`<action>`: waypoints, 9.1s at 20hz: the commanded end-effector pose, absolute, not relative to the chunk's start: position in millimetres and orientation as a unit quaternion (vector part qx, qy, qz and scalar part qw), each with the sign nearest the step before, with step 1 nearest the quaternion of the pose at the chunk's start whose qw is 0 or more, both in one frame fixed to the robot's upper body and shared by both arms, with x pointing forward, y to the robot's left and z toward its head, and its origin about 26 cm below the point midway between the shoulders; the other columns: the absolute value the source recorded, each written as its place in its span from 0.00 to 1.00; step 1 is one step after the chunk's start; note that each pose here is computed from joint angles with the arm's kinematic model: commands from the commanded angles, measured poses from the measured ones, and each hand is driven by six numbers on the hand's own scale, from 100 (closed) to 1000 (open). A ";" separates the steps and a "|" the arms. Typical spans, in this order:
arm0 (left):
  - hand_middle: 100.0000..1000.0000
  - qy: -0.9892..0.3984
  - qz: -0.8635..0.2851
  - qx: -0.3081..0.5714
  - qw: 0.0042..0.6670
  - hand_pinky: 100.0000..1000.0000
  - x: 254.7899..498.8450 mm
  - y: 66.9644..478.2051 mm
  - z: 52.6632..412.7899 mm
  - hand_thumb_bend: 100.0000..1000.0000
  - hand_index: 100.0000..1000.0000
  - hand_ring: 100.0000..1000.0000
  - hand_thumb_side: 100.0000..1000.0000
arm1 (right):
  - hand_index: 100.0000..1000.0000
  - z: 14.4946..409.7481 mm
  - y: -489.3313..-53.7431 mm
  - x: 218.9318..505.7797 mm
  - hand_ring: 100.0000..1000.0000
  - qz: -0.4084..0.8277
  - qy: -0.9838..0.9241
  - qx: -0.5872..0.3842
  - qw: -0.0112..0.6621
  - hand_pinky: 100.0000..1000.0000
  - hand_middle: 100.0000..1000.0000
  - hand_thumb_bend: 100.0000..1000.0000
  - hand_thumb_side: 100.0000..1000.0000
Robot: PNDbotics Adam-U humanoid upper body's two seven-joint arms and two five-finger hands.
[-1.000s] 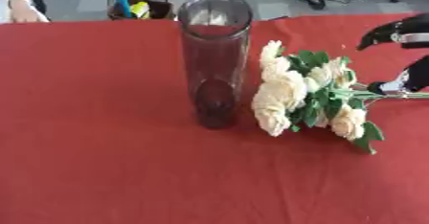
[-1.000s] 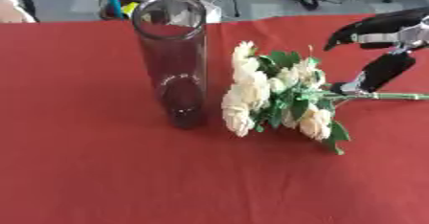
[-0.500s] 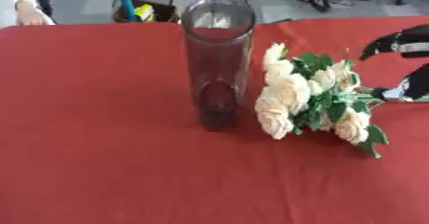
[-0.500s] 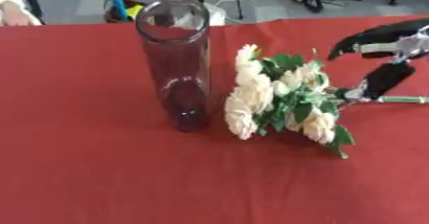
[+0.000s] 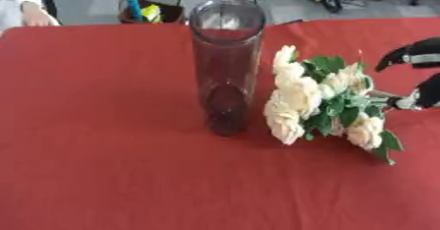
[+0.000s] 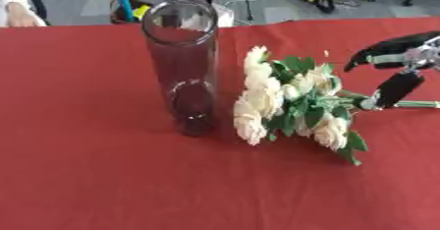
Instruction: Arrange flowers into the vase.
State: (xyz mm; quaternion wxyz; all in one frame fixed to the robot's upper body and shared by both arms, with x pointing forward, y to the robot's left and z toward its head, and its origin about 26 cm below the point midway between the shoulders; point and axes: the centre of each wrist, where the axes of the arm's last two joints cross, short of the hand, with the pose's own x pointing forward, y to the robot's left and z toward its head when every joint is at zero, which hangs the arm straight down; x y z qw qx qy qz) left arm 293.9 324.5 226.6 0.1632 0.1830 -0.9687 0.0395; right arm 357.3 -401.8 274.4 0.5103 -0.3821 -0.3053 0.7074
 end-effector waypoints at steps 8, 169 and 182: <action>0.86 -0.971 0.029 0.183 0.148 0.70 291.4 323.7 235.1 0.00 0.97 0.86 0.99 | 1.00 280.5 -425.7 365.9 0.99 0.679 -0.289 -0.422 0.527 0.99 1.00 0.31 0.48; 0.84 -0.962 -0.080 0.192 0.176 0.69 291.9 323.6 238.4 0.00 0.96 0.85 0.96 | 0.00 276.3 -398.9 360.1 0.00 0.500 -0.582 -0.475 0.431 0.00 0.00 0.00 0.83; 0.84 -0.961 -0.082 0.193 0.179 0.69 291.6 323.7 237.0 0.00 0.96 0.85 0.96 | 0.00 305.7 -381.1 360.1 0.00 0.382 -0.639 -0.500 0.441 0.00 0.00 0.00 0.83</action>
